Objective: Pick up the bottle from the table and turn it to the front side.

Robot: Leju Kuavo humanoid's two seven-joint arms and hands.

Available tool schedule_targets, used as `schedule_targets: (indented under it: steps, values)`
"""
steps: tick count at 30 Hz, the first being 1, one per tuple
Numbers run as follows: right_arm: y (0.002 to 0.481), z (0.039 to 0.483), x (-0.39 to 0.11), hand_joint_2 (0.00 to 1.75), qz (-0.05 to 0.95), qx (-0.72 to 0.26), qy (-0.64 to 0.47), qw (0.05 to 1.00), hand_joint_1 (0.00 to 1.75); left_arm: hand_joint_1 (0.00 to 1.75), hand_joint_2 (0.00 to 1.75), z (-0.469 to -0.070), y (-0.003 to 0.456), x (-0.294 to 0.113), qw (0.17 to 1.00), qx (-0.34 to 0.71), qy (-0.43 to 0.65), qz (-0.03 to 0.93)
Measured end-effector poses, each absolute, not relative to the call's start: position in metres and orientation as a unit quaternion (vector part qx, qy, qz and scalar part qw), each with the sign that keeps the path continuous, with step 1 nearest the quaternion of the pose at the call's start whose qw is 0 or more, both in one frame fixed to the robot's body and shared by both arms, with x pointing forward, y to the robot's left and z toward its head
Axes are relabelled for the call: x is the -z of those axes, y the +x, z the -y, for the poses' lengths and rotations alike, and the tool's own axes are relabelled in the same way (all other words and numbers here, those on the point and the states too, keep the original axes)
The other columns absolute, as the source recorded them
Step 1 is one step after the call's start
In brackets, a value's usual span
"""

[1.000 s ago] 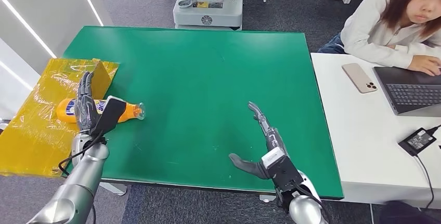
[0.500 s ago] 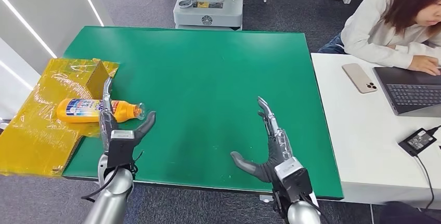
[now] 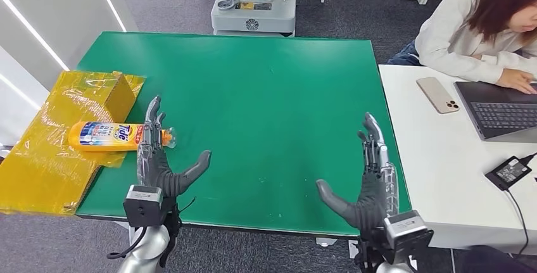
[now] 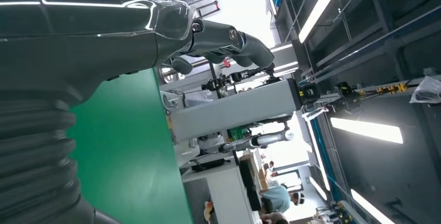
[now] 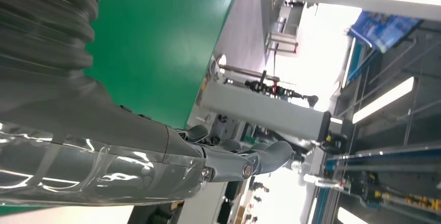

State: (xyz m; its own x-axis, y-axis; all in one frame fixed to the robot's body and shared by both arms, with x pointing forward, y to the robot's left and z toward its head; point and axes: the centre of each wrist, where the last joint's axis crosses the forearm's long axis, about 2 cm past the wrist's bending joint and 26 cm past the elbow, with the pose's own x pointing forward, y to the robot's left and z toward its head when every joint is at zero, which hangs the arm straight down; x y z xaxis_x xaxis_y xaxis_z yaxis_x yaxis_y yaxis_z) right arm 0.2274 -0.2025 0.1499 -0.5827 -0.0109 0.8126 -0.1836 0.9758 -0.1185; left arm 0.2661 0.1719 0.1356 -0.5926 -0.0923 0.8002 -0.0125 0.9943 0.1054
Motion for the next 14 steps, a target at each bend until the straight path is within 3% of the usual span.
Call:
schedule_targets:
  steps: [14]
  values:
    - [0.204, 0.224, -0.148, 1.75, 0.886, -0.064, 0.011, 0.459, 0.00, 0.00, 1.75, -0.164, 0.259, -0.138, 0.453, 0.051, 0.005, 0.890]
